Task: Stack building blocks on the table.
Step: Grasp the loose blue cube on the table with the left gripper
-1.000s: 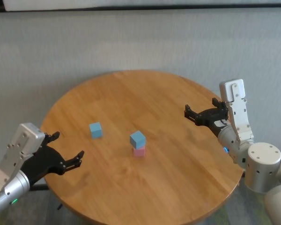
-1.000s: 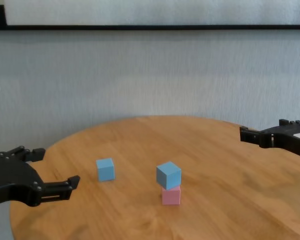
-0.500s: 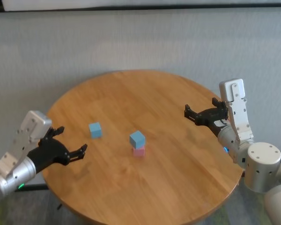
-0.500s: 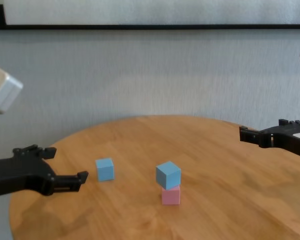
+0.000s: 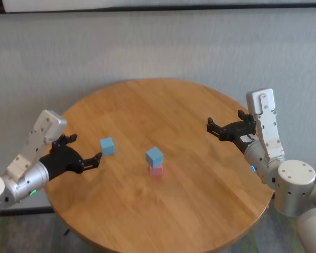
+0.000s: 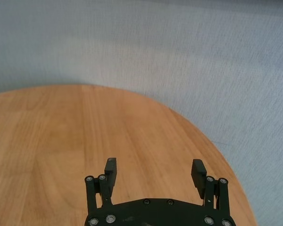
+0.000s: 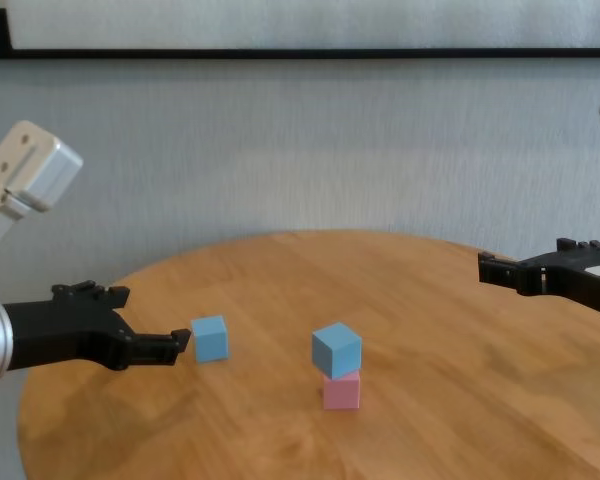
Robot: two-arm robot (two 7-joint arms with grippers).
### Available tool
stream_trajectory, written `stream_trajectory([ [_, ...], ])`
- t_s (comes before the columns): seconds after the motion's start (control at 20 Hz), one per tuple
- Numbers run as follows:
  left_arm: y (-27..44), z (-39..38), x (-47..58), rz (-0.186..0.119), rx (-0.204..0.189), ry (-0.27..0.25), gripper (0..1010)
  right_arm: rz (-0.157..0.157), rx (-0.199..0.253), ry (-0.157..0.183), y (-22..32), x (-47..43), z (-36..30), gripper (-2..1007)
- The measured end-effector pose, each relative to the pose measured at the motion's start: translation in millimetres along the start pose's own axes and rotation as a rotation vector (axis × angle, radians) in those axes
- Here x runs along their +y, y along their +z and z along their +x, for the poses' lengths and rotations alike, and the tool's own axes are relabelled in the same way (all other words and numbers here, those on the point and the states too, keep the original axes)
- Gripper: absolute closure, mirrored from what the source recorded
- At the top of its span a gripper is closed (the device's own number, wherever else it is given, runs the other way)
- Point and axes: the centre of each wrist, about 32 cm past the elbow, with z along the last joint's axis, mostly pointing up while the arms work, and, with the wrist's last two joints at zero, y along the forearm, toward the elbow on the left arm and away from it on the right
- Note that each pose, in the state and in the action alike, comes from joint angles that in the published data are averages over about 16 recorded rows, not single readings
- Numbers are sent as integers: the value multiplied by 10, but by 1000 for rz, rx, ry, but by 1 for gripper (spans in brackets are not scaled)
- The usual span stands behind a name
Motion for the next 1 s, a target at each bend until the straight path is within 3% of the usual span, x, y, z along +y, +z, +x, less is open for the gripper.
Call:
stream_trajectory([
  [0.45,-26,59,-130,15,25,-10,8,0,0,0,0,1,-3,5],
  [1.0,-27,64,-239,6,29,-49,9,0,0,1,0,2,-4,5],
])
